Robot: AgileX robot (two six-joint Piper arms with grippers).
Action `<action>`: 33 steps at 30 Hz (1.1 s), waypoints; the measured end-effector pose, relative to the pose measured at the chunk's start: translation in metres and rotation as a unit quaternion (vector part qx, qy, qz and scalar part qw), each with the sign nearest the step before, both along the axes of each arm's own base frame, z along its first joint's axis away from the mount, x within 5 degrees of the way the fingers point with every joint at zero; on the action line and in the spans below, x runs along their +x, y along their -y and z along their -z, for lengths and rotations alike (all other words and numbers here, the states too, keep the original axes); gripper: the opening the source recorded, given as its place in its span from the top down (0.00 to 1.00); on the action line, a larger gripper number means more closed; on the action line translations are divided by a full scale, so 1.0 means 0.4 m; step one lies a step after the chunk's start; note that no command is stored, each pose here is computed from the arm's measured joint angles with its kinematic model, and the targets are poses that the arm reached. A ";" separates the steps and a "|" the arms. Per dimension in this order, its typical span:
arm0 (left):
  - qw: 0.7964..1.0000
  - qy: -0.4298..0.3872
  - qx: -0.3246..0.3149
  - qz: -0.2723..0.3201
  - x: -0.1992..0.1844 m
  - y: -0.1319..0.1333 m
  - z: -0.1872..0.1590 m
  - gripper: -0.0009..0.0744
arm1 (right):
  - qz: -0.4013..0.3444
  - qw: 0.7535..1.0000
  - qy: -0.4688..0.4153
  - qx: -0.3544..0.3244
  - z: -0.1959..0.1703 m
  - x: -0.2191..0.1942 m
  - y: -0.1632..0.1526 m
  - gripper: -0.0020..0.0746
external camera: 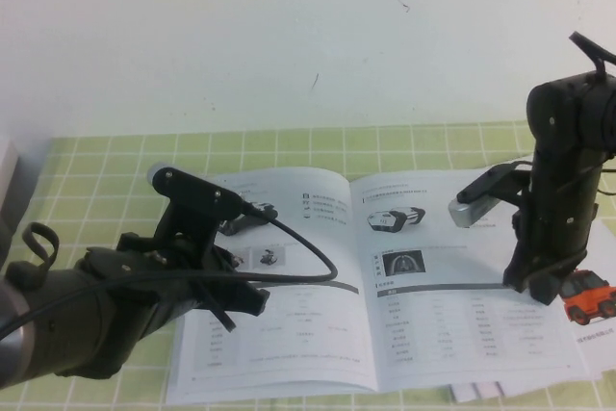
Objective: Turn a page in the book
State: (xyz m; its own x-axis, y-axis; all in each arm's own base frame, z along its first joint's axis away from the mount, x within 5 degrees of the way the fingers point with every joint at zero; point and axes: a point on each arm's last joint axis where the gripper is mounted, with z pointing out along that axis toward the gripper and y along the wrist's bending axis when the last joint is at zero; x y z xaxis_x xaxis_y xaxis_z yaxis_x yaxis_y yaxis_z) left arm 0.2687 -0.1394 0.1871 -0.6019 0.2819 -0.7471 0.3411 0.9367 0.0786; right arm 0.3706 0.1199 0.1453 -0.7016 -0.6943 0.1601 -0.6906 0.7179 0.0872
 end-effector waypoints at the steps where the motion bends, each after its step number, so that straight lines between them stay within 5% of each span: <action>1: 1.000 0.000 0.000 0.000 0.000 0.000 0.000 0.99 | 0.000 1.000 0.013 -0.009 -0.005 0.005 0.013 0.98; 7: 1.000 0.002 0.004 0.004 0.000 0.000 0.000 0.99 | 0.010 0.998 0.059 0.004 -0.066 0.009 0.026 0.98; 16: 1.000 0.006 0.007 0.009 -0.001 0.000 -0.004 0.99 | 0.021 0.978 0.139 0.152 -0.194 -0.002 -0.028 0.98; 26: 0.984 0.164 -0.066 -0.029 -0.075 -0.064 -0.246 0.99 | 0.010 0.893 0.349 0.283 -0.442 -0.144 -0.012 0.98; 33: 0.959 0.242 -0.142 -0.038 -0.207 -0.140 -0.359 0.99 | -0.005 0.831 0.404 0.382 -0.445 -0.300 0.003 0.98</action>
State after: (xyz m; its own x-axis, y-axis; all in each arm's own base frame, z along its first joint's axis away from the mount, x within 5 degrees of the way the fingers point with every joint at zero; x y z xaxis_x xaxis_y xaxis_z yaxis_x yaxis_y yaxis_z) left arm 0.1861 -0.0833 0.3307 -0.1768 -0.0044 -0.9842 0.2596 0.9644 -0.0509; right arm 0.2507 0.1189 0.3231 -0.3595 -0.3828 -0.8510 -0.7506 0.6604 0.0200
